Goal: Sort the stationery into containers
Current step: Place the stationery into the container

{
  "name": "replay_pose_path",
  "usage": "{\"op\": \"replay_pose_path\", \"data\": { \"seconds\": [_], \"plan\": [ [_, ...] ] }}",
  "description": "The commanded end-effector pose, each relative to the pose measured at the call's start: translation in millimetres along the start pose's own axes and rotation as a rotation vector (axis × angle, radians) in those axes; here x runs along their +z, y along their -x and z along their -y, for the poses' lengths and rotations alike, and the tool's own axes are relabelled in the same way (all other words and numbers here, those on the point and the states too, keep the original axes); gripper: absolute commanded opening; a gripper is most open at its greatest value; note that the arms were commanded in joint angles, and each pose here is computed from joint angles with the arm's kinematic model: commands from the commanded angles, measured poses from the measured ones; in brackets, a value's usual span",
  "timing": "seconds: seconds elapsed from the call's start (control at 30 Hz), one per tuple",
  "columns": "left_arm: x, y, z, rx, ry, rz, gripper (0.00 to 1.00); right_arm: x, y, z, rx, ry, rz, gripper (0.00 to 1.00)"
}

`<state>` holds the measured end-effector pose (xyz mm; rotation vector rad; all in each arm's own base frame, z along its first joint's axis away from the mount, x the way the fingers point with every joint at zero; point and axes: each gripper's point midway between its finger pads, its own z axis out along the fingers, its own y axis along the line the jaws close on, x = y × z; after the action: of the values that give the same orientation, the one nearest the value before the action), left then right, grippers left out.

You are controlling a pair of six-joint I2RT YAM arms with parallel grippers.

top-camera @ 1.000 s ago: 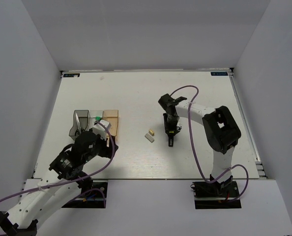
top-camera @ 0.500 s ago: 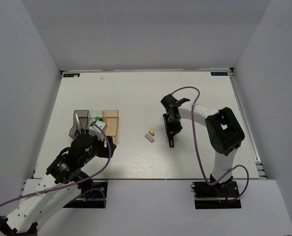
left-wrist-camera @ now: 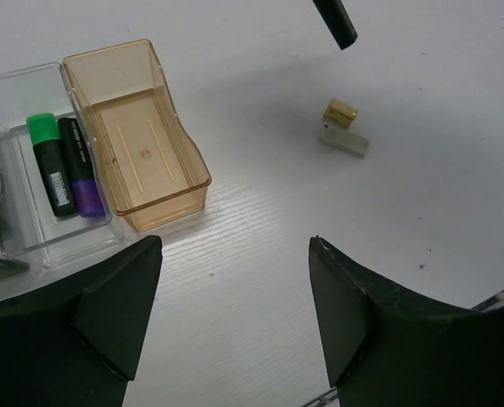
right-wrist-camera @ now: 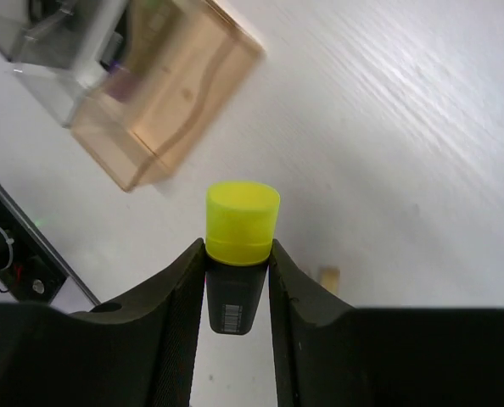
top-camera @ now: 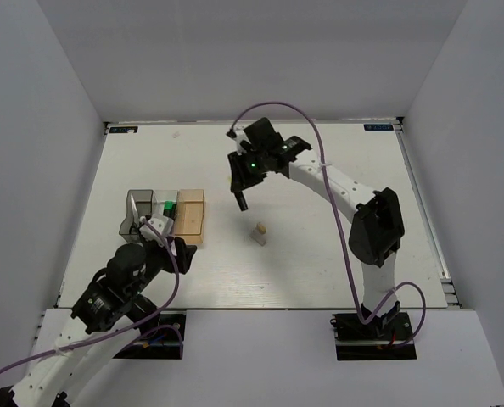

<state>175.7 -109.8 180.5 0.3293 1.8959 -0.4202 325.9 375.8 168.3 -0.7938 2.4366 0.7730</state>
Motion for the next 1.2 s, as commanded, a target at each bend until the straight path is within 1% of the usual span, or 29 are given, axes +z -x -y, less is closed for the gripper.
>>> {"op": "replay_pose_path", "data": {
  "seconds": [0.0,0.07,0.13,0.17,0.2,0.23,0.27,0.3,0.37,0.4,0.53,0.57,0.6,0.63,0.7,0.77,0.9,1.0,1.13,1.17],
  "plan": [
    [-2,11,-11,0.004,0.054,0.078,0.8,17,13,-50,-0.246,0.113,0.043,0.0],
    [-5,16,-18,-0.007,0.09,0.125,0.8,21,26,-70,-0.303,0.156,0.082,0.0],
    [-7,19,-22,-0.016,0.106,0.156,0.78,36,33,-92,-0.366,0.218,0.106,0.0],
    [-11,21,-27,-0.023,0.129,0.184,0.78,33,43,-105,-0.388,0.244,0.137,0.0],
    [-12,22,-29,-0.025,0.141,0.193,0.78,42,44,-112,-0.447,0.295,0.148,0.0],
    [-15,25,-33,-0.029,0.16,0.216,0.78,46,46,-121,-0.47,0.316,0.158,0.0],
    [-16,25,-35,-0.028,0.168,0.219,0.78,49,51,-129,-0.503,0.344,0.191,0.0],
    [-18,27,-36,-0.031,0.171,0.234,0.78,50,50,-145,-0.535,0.43,0.218,0.0],
    [-21,29,-41,-0.034,0.195,0.247,0.78,56,55,-154,-0.545,0.464,0.277,0.0],
    [-23,29,-42,-0.037,0.201,0.255,0.78,58,61,-164,-0.566,0.516,0.32,0.0],
    [-25,30,-47,-0.045,0.223,0.268,0.77,69,86,-182,-0.465,0.594,0.418,0.0],
    [-24,29,-47,-0.043,0.225,0.261,0.77,75,89,-180,-0.415,0.593,0.421,0.0],
    [-25,29,-47,-0.043,0.223,0.262,0.77,75,97,-183,-0.408,0.598,0.461,0.0],
    [-24,28,-47,-0.043,0.224,0.257,0.77,86,98,-183,-0.375,0.615,0.472,0.0],
    [-24,29,-46,-0.046,0.222,0.259,0.77,93,101,-184,-0.319,0.619,0.473,0.0],
    [-25,29,-46,-0.043,0.218,0.259,0.77,108,102,-185,-0.277,0.616,0.457,0.0],
    [-26,29,-45,-0.045,0.213,0.264,0.77,137,105,-177,-0.254,0.557,0.46,0.0],
    [-26,29,-45,-0.045,0.213,0.264,0.77,141,113,-174,-0.244,0.528,0.494,0.0],
    [-25,29,-45,-0.043,0.214,0.264,0.77,153,111,-172,-0.256,0.496,0.512,0.0],
    [-26,30,-45,-0.044,0.211,0.266,0.77,159,106,-166,-0.256,0.488,0.5,0.05]
  ]
}}
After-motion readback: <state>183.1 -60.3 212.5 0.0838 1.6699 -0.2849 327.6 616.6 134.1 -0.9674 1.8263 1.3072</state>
